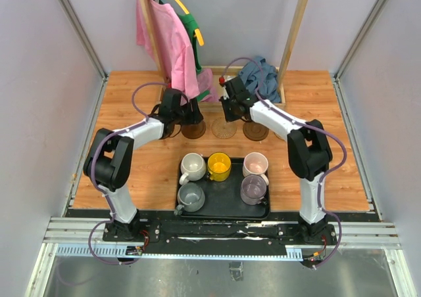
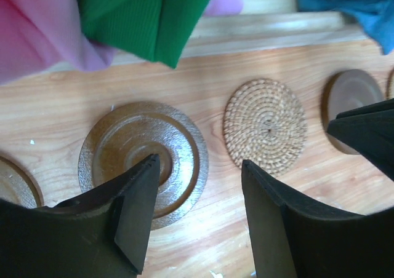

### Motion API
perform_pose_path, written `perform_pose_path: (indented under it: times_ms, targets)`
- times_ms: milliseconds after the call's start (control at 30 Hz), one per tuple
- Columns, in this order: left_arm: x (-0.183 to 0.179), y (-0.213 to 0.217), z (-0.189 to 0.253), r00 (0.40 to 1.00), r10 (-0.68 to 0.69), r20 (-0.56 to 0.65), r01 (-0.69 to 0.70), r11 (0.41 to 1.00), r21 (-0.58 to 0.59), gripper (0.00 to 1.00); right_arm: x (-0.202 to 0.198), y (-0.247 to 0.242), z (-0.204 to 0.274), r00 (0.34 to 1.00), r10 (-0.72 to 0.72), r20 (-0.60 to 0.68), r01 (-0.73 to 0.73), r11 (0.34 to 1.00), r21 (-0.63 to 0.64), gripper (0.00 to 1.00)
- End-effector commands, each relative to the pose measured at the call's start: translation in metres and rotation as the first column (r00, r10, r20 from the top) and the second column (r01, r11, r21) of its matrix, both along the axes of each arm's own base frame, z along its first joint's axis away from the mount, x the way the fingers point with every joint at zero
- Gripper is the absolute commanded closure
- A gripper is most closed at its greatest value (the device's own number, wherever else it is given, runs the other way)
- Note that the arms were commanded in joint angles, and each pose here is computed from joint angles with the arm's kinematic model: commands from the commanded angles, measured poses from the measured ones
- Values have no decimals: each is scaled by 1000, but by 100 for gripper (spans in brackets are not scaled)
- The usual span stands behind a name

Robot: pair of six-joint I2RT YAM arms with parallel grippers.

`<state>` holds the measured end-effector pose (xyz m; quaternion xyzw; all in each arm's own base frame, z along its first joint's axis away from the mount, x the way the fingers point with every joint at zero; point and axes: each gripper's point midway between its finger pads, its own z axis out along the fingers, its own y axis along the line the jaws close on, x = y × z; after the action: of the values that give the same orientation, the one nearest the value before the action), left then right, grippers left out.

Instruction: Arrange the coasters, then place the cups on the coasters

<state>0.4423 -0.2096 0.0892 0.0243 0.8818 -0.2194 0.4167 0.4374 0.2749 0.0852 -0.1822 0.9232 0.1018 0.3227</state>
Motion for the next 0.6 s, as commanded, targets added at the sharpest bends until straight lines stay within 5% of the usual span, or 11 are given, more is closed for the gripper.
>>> perform_pose_path:
  times_ms: [0, 333, 567]
  targets:
    - [3, -4, 45, 996, -17, 88, 21, 999, -47, 40, -8, -5, 57, 993, -6, 118, 5, 1000, 13, 86]
    - [-30, 19, 63, 992, 22, 124, -19, 1000, -21, 30, -39, -62, 88, 964, -125, 236, 133, 991, -19, 51]
    - [-69, 36, 72, 987, 53, 155, -47, 998, -46, 12, -79, -118, 98, 941, -190, 280, 208, 978, -34, 24]
